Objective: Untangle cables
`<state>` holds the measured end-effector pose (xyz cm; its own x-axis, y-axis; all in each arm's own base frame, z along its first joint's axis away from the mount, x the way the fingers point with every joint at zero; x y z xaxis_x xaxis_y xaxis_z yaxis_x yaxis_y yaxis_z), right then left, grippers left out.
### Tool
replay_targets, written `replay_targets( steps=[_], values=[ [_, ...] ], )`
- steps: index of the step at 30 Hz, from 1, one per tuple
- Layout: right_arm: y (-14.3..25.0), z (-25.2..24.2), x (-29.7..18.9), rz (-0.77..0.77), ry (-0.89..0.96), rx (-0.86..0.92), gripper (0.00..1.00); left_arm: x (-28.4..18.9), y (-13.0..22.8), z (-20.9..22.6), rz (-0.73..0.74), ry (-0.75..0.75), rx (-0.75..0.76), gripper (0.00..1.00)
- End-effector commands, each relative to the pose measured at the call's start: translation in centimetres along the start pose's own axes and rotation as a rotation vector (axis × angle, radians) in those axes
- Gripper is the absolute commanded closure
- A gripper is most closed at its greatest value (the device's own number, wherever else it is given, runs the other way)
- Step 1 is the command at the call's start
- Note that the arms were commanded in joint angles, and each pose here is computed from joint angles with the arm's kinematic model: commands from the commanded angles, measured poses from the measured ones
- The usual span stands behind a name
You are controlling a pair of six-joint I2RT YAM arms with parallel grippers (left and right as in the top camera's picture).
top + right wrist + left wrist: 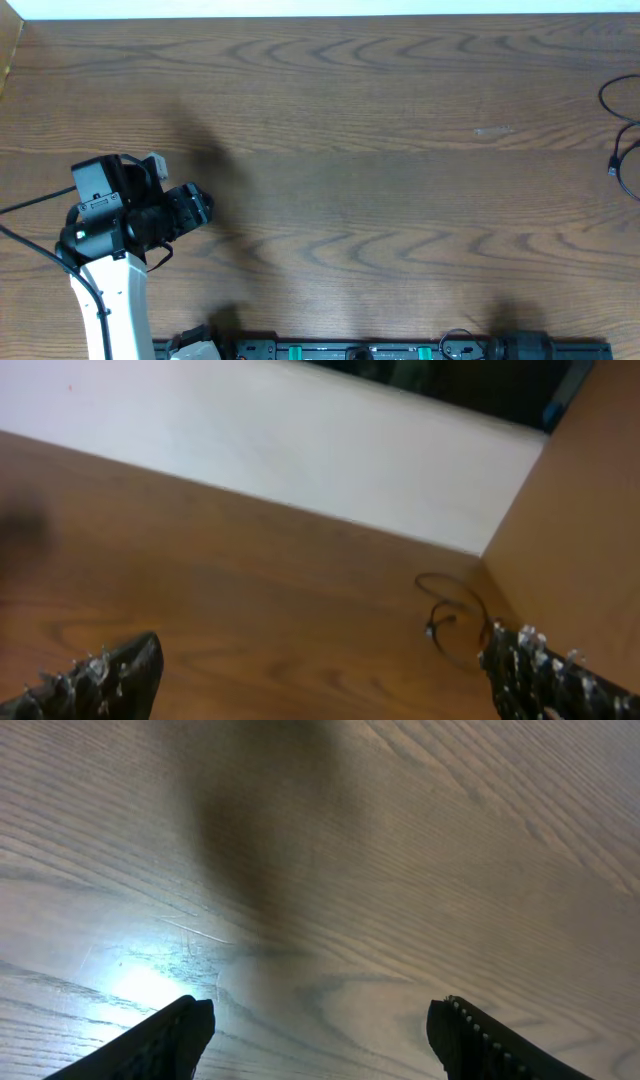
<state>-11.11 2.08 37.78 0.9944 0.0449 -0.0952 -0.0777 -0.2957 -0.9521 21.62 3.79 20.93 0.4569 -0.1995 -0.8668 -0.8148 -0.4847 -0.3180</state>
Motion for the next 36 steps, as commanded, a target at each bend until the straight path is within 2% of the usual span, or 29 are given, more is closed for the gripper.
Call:
replay_targets(
  steps=[1, 5, 10, 14, 20, 26, 31, 36],
  values=[
    [-0.9, -0.6, 1.2, -0.023, -0.003, -0.022, 0.01, -0.3, -0.1, -0.3, -0.010, 0.012, 0.006, 0.26],
    [-2.2, -0.8, 3.7, -0.077, -0.038, -0.021, 0.01, -0.3, 0.0, -0.3, -0.009, 0.012, 0.005, 0.26],
    [-3.4, -1.3, 8.5, -0.134, -0.057, 0.098, 0.01, -0.3, 0.1, -0.2, -0.003, 0.011, 0.003, 0.25],
    [-3.2, -1.7, 13.0, -0.158, -0.060, 0.179, 0.01, -0.3, 0.1, -0.2, 0.000, 0.010, 0.002, 0.26],
    [-2.2, -1.3, 18.9, -0.236, -0.112, 0.179, 0.01, -0.3, 0.1, -0.2, 0.000, 0.010, 0.002, 0.26],
    [0.3, -0.9, 23.1, -0.254, -0.106, 0.183, 0.01, -0.3, 0.2, -0.2, 0.004, 0.010, 0.001, 0.26],
    [4.7, -1.2, 26.3, -0.159, -0.015, 0.340, 0.01, -0.3, 0.2, -0.2, 0.003, 0.010, 0.001, 0.26],
    [8.1, -0.4, 28.5, -0.110, -0.022, 0.418, 0.01, -0.3, 0.0, -0.3, -0.005, 0.012, 0.004, 0.26]
  ],
)
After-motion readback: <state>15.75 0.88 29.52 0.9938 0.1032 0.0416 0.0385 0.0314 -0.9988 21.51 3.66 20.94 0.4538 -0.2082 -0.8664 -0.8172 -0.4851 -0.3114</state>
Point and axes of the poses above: each gripper's point midway between its finger pads, its own x axis out along the fingers, its own z axis along the line the jaws close on, y = z × x, the point moved 6 cm from there along -x, back along the fingers, and after that the axes turned 4 degrees about -x, right-handed, at the moved point
